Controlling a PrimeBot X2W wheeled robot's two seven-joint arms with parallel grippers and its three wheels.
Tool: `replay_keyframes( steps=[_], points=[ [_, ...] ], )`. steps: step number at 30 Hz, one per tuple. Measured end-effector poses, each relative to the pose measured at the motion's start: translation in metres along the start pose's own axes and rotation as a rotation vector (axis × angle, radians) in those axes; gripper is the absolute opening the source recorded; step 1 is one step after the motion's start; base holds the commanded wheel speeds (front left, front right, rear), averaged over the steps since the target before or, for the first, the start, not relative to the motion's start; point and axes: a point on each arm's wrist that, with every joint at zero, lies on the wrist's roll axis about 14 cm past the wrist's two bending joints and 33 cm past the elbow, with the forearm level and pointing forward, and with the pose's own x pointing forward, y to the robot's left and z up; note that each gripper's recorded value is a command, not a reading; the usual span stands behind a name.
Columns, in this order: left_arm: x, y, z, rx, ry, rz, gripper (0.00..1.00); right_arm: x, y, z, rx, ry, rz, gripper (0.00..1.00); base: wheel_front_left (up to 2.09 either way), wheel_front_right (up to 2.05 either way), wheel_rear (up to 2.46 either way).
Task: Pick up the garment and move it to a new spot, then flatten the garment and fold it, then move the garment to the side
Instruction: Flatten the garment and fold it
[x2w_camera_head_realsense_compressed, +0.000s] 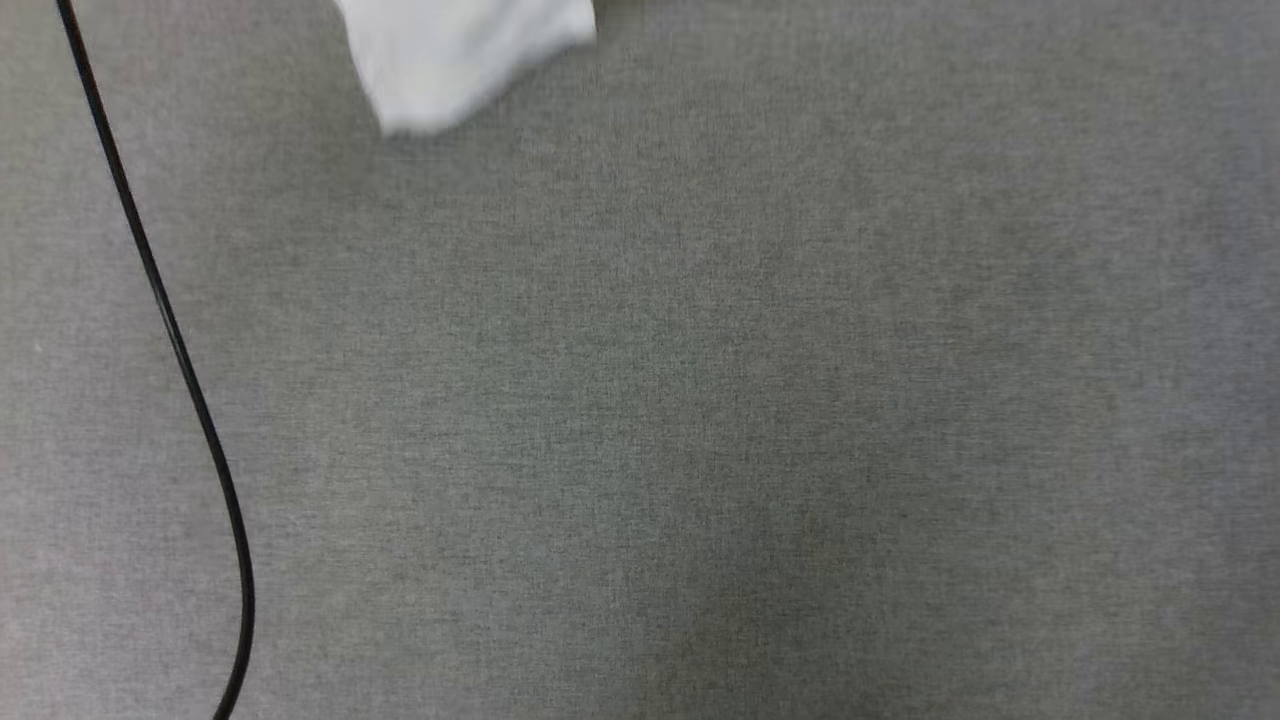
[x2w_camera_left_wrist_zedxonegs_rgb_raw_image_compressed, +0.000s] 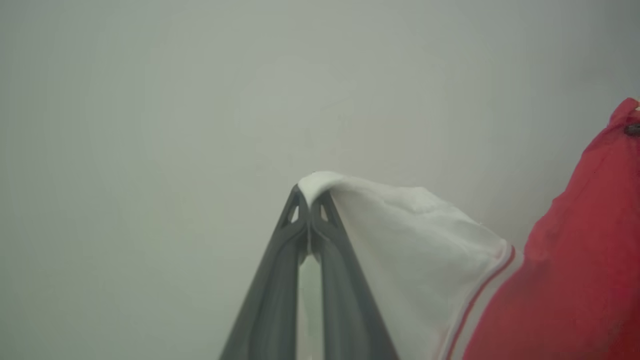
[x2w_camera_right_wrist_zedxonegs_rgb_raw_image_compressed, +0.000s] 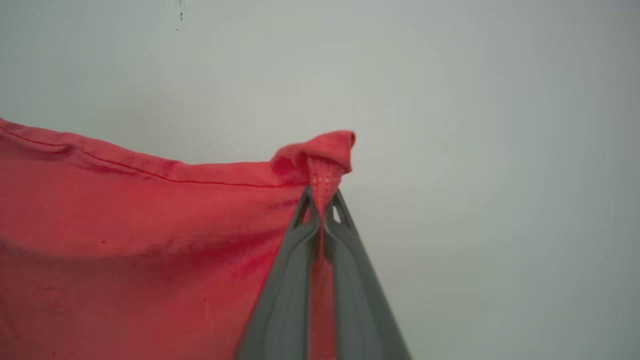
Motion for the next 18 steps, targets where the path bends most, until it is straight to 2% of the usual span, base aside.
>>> replay_keyframes(
  steps=[8,11,18],
  points=[
    [0.026,0.007,0.004,0.043,-0.018,0.002,0.00,0.031,-0.008,0.029,-0.003,-0.102,-0.032,0.00,0.00,0.00,0.00],
    [0.029,0.004,-0.006,0.028,-0.007,-0.001,0.00,0.038,-0.008,0.008,0.004,-0.052,-0.036,0.00,0.00,0.00,0.00],
    [0.016,-0.007,-0.075,-0.032,0.110,-0.013,0.00,0.046,-0.004,-0.061,0.015,0.074,-0.027,0.00,0.00,0.00,0.00]
  ],
)
